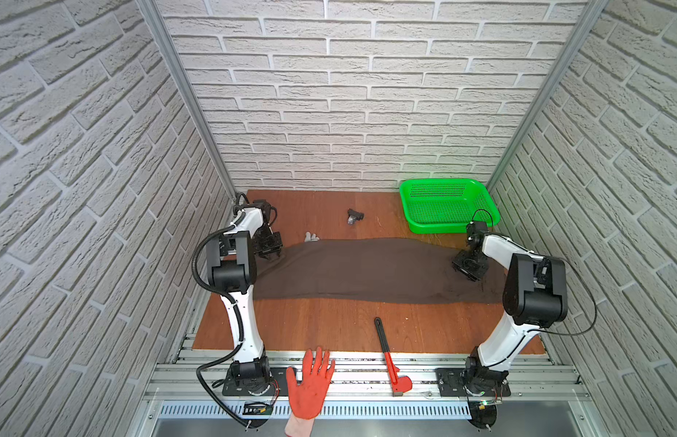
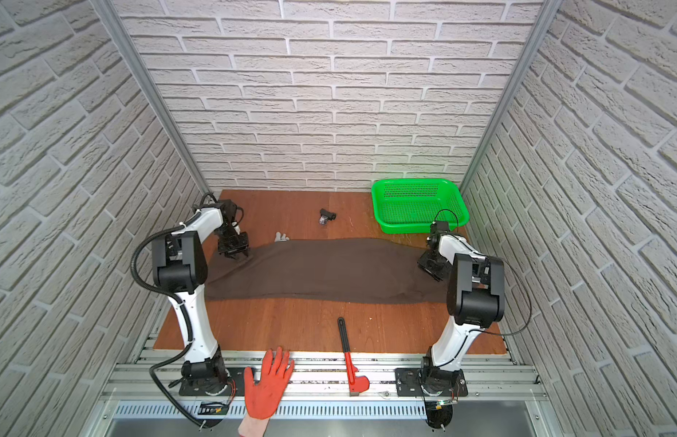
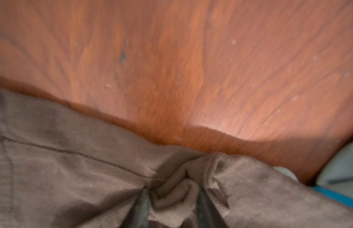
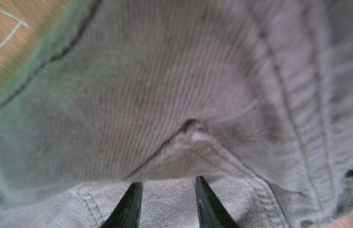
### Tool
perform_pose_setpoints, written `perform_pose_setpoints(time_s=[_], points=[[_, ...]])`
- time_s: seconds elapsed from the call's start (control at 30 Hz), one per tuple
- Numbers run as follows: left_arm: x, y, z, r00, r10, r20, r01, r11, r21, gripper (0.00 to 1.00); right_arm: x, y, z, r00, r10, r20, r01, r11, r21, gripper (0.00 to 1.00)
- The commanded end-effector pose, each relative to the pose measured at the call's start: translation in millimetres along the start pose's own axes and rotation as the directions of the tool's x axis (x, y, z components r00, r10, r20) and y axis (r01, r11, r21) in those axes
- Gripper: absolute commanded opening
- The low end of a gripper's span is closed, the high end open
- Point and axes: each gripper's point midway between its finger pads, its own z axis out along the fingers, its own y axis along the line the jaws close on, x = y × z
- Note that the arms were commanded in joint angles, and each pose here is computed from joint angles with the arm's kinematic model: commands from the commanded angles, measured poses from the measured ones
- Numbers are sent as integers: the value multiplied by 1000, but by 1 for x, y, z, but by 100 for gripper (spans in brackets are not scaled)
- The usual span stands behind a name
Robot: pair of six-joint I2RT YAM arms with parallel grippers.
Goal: Fold and stack the trousers
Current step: Smooth out the trousers at the center of the table.
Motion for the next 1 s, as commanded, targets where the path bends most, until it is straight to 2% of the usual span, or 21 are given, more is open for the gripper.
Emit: perform_pose_setpoints(time_s=[0.0, 0.13, 0.3, 0.43, 0.57, 0.7, 0.87, 0.97], points=[[8, 5, -5, 1000, 4, -6, -4, 1000, -27, 21, 5, -1, 0, 1000, -4, -1, 4, 1000, 4, 46], [6, 11, -11, 1000, 7, 8, -6, 998, -58, 7, 4, 0, 0, 1000, -4, -2, 4, 1000, -1, 46], [1, 37, -44, 997, -12, 82, 27, 981, -191, 1, 3, 0, -1, 1000, -5, 1, 5, 1000, 0, 46], [-5, 66, -81, 989, -27, 147, 69, 954, -291, 4, 4, 1, 0, 1000, -4, -2, 4, 1000, 1, 46], [-16, 84, -92, 988, -31, 151, 81, 938, -337, 4, 5, 1, 4, 1000, -2, -8, 2, 1000, 4, 46], [-27, 91, -92, 988, -43, 148, 93, 932, -349, 5, 5, 0, 5, 1000, -1, -9, 1, 1000, 8, 46], [-30, 84, -71, 993, -52, 105, 82, 949, -304, 15, 6, -1, 10, 1000, -3, -18, 3, 1000, 19, 44], [-28, 82, -54, 996, -60, 73, 78, 956, -283, 18, 8, -1, 14, 1000, -4, -26, 5, 1000, 23, 37]])
